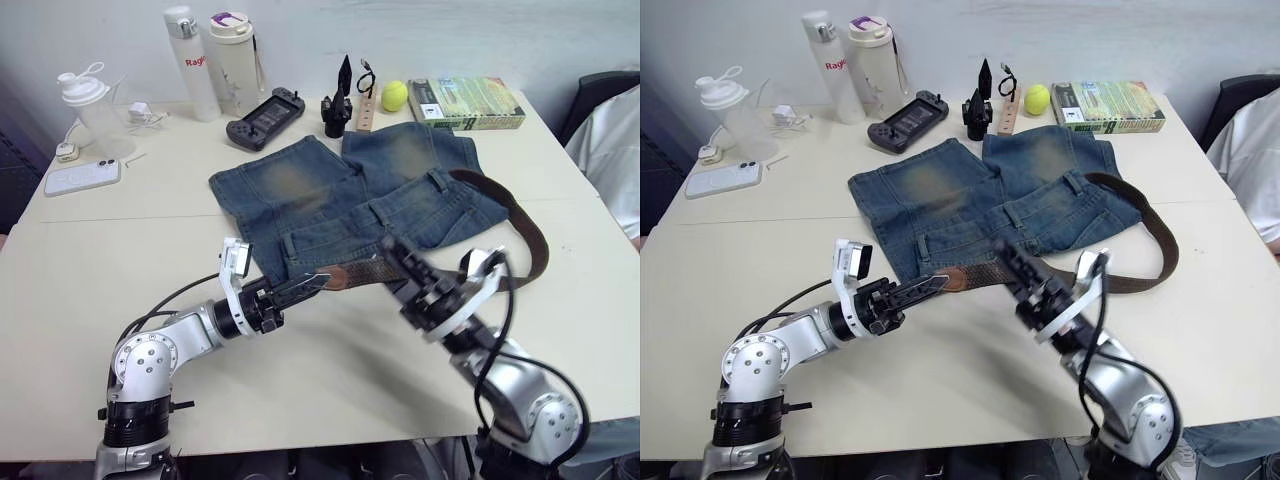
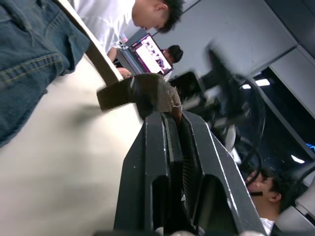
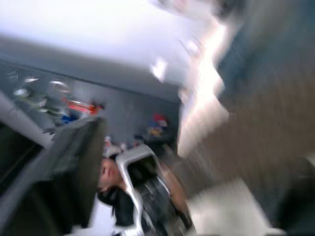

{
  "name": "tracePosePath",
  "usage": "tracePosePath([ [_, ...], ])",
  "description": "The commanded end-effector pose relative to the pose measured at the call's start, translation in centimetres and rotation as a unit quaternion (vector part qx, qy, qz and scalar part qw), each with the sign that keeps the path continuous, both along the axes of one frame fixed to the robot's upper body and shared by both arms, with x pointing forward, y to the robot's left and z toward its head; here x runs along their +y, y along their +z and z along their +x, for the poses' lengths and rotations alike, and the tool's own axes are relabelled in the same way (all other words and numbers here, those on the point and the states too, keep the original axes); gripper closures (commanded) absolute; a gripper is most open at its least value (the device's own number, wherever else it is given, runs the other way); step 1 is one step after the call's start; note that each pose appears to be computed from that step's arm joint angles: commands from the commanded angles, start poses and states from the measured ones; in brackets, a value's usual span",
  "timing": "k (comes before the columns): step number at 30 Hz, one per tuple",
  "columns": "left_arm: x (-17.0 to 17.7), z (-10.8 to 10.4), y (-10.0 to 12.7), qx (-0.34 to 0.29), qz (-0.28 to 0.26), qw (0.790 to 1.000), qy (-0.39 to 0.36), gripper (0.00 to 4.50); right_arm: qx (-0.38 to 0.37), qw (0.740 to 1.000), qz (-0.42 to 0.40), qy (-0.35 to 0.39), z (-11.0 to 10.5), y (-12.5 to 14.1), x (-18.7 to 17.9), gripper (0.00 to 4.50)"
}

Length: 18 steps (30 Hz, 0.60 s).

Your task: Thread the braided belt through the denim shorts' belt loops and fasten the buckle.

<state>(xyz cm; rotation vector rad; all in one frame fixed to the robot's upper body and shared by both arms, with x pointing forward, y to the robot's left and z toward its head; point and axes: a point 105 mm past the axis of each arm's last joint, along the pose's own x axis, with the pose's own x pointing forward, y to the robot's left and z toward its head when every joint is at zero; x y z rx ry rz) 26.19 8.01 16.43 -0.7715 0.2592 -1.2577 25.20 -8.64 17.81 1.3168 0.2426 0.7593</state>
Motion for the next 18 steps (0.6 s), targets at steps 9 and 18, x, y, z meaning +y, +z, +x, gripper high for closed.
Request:
tracePosePath([
  [9,-0.06,-0.16,1.34,-0.024,-0.019,1.0,-0.001,4.5,-0.022,0.999,0.023,0.01,-0.71,1.86,-0.03,4.47],
  [18,-0.05,-0.22,1.17,-0.022,-0.018,1.0,-0.001,4.5,-0.028,0.999,0.026,-0.004,-0.65,2.09,-0.51,4.47],
])
